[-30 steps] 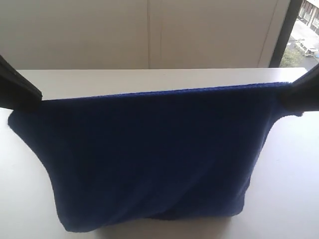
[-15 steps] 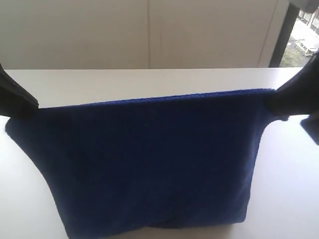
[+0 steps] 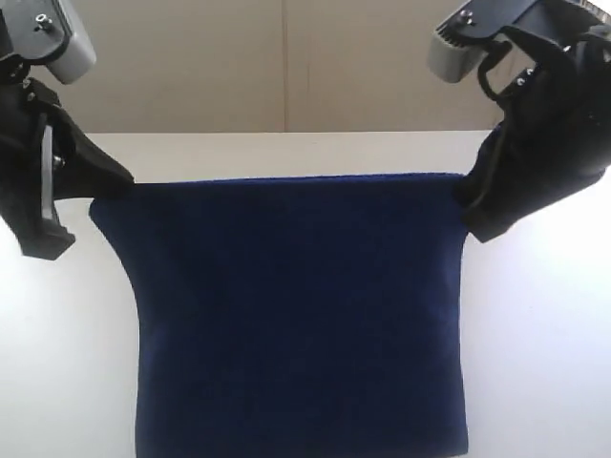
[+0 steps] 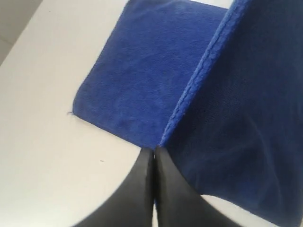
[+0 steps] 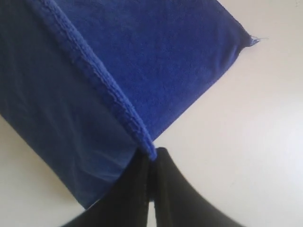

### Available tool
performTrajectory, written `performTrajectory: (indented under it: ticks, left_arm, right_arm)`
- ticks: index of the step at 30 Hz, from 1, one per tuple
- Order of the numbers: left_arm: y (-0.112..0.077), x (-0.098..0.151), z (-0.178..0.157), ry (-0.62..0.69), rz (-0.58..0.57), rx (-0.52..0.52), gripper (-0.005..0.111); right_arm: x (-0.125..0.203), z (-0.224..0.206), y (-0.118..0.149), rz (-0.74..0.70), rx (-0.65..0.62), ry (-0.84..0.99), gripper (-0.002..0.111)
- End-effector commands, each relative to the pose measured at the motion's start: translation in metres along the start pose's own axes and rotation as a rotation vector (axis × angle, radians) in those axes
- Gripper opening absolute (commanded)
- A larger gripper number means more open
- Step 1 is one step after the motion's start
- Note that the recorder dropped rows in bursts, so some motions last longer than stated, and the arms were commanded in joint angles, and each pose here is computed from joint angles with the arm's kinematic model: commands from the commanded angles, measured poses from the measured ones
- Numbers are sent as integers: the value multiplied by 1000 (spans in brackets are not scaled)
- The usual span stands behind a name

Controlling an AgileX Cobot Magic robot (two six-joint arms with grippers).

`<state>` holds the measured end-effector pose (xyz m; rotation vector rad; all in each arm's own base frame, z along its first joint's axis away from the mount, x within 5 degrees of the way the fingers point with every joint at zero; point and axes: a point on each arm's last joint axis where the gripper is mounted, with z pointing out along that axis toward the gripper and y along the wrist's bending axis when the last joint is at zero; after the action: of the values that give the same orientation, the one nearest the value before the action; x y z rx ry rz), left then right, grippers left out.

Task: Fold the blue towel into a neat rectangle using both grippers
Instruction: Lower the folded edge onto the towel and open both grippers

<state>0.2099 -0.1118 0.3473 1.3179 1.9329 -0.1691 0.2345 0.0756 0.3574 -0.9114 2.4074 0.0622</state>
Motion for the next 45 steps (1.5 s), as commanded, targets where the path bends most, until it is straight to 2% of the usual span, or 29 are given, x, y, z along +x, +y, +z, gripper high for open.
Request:
performTrajectory:
  ticks: [1, 7, 13, 17, 21, 33, 40, 45]
  left_arm:
    - [12, 5, 16, 34, 61, -73, 0]
    - [30, 10, 63, 58, 63, -113, 0]
    - [41, 19, 100, 74, 55, -144, 0]
    - [46, 26, 123, 86, 47, -160, 0]
    - [50, 27, 131, 73, 47, -195, 0]
    - [56, 24, 131, 38, 83, -263, 0]
    - [59, 23, 132, 17, 88, -299, 0]
    - [60, 29, 145, 34, 88, -294, 0]
  right_arm:
    - [-3, 26, -14, -29, 64, 52, 0]
    - [-13, 71, -33, -36, 159, 69, 0]
    - [-15, 108, -41, -53, 182, 94, 0]
    - [-13, 124, -53, -45, 289, 131, 0]
    - [-14, 125, -59, -66, 345, 129, 0]
    - [-26, 129, -66, -82, 404, 41, 0]
    - [-25, 156, -67, -102, 378, 50, 0]
    - [-22, 175, -69, -105, 361, 63, 0]
